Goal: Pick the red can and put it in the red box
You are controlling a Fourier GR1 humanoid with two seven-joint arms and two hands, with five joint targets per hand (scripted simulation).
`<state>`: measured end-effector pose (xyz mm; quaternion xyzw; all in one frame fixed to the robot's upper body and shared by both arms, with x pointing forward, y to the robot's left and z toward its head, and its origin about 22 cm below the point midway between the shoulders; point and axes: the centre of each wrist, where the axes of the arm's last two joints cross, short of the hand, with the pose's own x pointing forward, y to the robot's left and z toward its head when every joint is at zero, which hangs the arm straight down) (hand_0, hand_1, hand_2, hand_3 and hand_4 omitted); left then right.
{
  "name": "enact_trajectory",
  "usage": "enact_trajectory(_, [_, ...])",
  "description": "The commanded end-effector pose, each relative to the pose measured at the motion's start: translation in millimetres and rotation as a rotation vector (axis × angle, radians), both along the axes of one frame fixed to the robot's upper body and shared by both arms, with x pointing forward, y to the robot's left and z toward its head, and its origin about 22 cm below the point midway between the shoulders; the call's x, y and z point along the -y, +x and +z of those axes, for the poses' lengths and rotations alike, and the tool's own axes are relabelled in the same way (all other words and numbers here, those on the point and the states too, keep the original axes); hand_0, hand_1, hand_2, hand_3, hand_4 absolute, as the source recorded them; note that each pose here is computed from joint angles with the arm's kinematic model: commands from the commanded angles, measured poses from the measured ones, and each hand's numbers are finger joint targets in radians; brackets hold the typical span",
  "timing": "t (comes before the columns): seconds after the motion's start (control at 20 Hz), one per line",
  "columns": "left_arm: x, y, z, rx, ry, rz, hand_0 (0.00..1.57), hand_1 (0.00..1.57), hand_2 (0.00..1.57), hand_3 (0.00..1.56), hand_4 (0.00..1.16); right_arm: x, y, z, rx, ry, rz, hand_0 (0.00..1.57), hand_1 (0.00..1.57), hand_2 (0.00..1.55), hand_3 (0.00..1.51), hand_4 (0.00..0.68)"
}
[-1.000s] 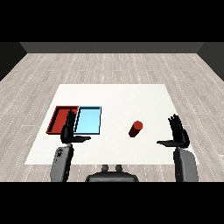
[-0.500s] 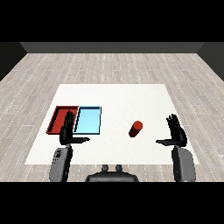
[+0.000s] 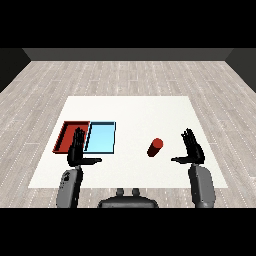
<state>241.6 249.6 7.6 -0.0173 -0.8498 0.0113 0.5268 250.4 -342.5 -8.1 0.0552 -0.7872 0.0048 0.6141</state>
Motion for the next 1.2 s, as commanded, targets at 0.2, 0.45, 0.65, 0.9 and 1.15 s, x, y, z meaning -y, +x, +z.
enact_trajectory(0.2, [-1.2,12.4,-11.3,0.007,-0.019,-0.005,0.0,0.0,0.0,0.0,0.0,-34.6,24.7,-4.6,-0.032,0.022,0.045,0.0,0.0,0.0,0.0,0.0])
enact_trajectory(0.45, [-5.6,5.5,18.2,-0.011,-0.003,-0.009,0.0,0.0,0.0,0.0,0.0,-45.2,36.8,-21.6,-0.079,0.042,0.076,0.0,0.0,0.0,0.0,0.0])
enact_trajectory(0.65, [8.7,4.7,1.0,0.01,-0.024,-0.009,0.0,0.0,0.0,0.0,0.0,-62.9,30.0,-37.8,-0.087,0.08,0.09,0.0,0.0,0.0,0.0,0.0])
enact_trajectory(0.9, [-3.0,-3.1,9.0,0.009,-0.021,0.018,0.0,0.0,0.0,0.0,0.0,-68.2,15.2,-40.0,-0.1,0.116,0.083,0.0,0.0,0.0,0.0,0.0])
enact_trajectory(1.15, [-3.0,-0.8,-5.6,0.006,-0.031,0.001,0.0,0.0,0.0,0.0,0.0,-75.4,31.6,-62.8,-0.126,0.07,0.112,0.0,0.0,0.0,0.0,0.0])
